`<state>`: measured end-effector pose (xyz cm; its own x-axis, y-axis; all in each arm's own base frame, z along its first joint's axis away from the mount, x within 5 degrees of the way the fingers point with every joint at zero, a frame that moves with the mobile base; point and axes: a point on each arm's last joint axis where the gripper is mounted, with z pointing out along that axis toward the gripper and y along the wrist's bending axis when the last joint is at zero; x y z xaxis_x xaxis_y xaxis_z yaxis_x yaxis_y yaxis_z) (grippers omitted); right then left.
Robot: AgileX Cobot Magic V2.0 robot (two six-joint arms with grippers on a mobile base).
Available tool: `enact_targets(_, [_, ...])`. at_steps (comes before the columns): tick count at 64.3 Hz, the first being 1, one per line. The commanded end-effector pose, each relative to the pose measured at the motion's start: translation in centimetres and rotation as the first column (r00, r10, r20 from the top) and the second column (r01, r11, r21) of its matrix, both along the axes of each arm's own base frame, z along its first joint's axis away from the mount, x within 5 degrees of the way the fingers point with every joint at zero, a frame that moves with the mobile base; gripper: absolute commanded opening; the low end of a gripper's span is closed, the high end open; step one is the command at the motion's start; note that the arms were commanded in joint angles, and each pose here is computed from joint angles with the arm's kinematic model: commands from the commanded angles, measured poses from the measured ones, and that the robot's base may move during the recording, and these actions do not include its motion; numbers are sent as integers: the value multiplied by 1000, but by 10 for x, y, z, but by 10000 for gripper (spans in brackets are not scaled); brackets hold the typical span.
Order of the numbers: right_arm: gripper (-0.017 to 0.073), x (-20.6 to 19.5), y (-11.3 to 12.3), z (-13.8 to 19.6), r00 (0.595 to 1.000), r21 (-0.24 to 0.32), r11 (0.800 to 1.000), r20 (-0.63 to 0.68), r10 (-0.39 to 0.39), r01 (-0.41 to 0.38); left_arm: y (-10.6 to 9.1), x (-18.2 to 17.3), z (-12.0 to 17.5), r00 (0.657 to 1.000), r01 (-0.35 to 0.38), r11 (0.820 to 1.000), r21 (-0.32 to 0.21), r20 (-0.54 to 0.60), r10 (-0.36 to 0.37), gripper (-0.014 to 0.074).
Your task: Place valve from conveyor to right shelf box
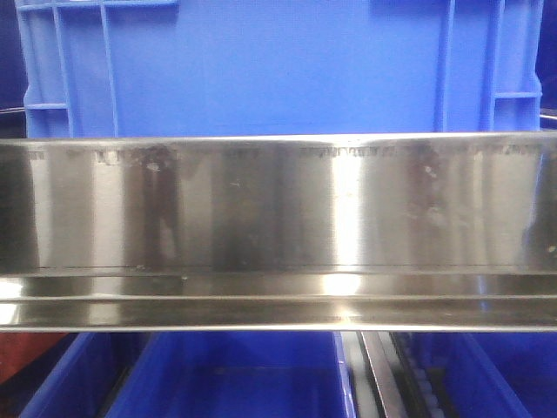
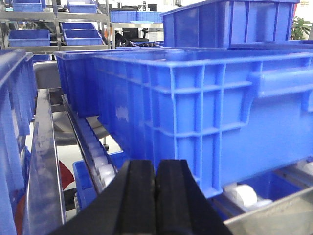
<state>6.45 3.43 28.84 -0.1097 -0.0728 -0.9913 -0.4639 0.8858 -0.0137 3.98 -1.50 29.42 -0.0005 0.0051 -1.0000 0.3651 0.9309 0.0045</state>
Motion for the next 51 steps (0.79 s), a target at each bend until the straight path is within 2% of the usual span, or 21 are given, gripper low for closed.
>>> enact_targets(1, [-162,1,-1,3,998,12,1000,57,-15,14,0,-2,2,1000,1,1000,-26,28,-1,-111])
enact_targets(51, [-162,1,-1,4,998,18,1000,68,-16,15,1,-1,2,1000,-1,1000,-26,28,2,-111])
